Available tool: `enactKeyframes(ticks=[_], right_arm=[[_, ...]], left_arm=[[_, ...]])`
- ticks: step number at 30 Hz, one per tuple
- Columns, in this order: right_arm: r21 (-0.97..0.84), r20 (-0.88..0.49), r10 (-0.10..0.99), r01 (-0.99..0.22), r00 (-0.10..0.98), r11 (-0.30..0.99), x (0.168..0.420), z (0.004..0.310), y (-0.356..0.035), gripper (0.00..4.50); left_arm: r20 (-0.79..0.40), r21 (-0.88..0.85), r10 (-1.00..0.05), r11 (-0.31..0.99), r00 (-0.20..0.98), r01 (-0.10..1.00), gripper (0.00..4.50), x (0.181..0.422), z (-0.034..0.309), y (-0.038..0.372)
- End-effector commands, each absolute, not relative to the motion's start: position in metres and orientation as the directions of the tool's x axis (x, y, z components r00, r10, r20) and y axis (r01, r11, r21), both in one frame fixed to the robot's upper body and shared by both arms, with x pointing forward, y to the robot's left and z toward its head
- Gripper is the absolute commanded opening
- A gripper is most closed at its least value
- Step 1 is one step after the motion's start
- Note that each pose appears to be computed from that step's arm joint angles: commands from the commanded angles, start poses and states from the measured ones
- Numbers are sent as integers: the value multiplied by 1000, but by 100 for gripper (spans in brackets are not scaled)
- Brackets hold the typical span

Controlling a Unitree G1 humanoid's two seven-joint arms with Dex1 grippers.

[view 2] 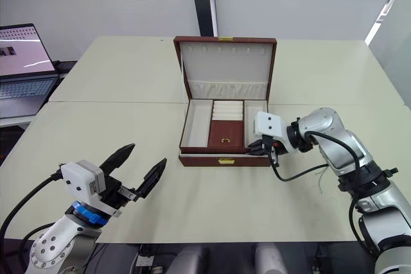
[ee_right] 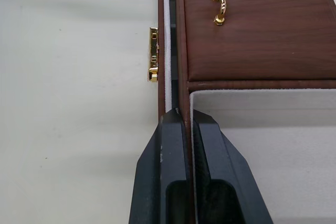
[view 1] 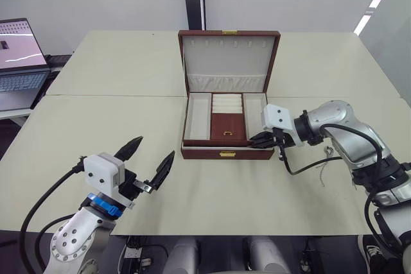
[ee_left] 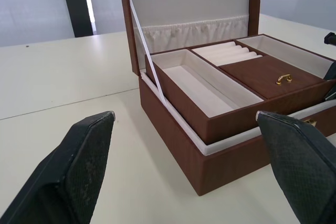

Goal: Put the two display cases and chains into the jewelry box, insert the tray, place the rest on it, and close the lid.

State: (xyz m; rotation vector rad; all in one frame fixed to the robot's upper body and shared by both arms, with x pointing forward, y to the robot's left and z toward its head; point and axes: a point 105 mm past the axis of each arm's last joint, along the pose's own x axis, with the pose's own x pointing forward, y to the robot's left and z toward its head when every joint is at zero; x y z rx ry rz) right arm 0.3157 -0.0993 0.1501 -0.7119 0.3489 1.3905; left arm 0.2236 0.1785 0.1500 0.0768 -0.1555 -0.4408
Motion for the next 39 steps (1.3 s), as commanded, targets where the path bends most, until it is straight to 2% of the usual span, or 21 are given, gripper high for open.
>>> enactKeyframes(ticks=[1, 14, 22, 25, 27, 30, 31, 35, 39], right_arm=[[-294, -580, 795, -956, 178, 0, 313, 167, -95, 1], [-296, -571, 801, -955, 181, 5, 313, 168, -92, 1], [-291, -450, 867, -953, 213, 83, 321, 194, -90, 203], [-303, -331, 912, -943, 241, 139, 328, 206, -79, 280], [-290, -290, 925, -943, 247, 161, 330, 208, -75, 280], [-268, -319, 925, -956, 205, 119, 324, 201, -74, 280], [-268, -308, 925, -953, 224, 141, 327, 200, -73, 265], [-284, -283, 916, -937, 284, 203, 337, 191, -67, 184], [-264, -253, 909, -927, 332, 265, 348, 179, -62, 71]], left_arm=[[162, 132, -440, 897, 883, 422, 450, 223, 158, 175], [166, 139, -444, 895, 881, 424, 450, 229, 166, 168], [163, 139, -445, 894, 880, 426, 450, 230, 169, 169], [158, 135, -448, 892, 880, 431, 450, 232, 166, 170], [156, 133, -449, 892, 880, 431, 450, 232, 164, 171], [158, 135, -449, 892, 879, 432, 450, 232, 163, 172], [158, 135, -450, 892, 879, 432, 450, 232, 163, 172], [154, 135, -451, 891, 879, 434, 450, 231, 161, 172], [156, 136, -454, 890, 877, 436, 450, 232, 161, 171]])
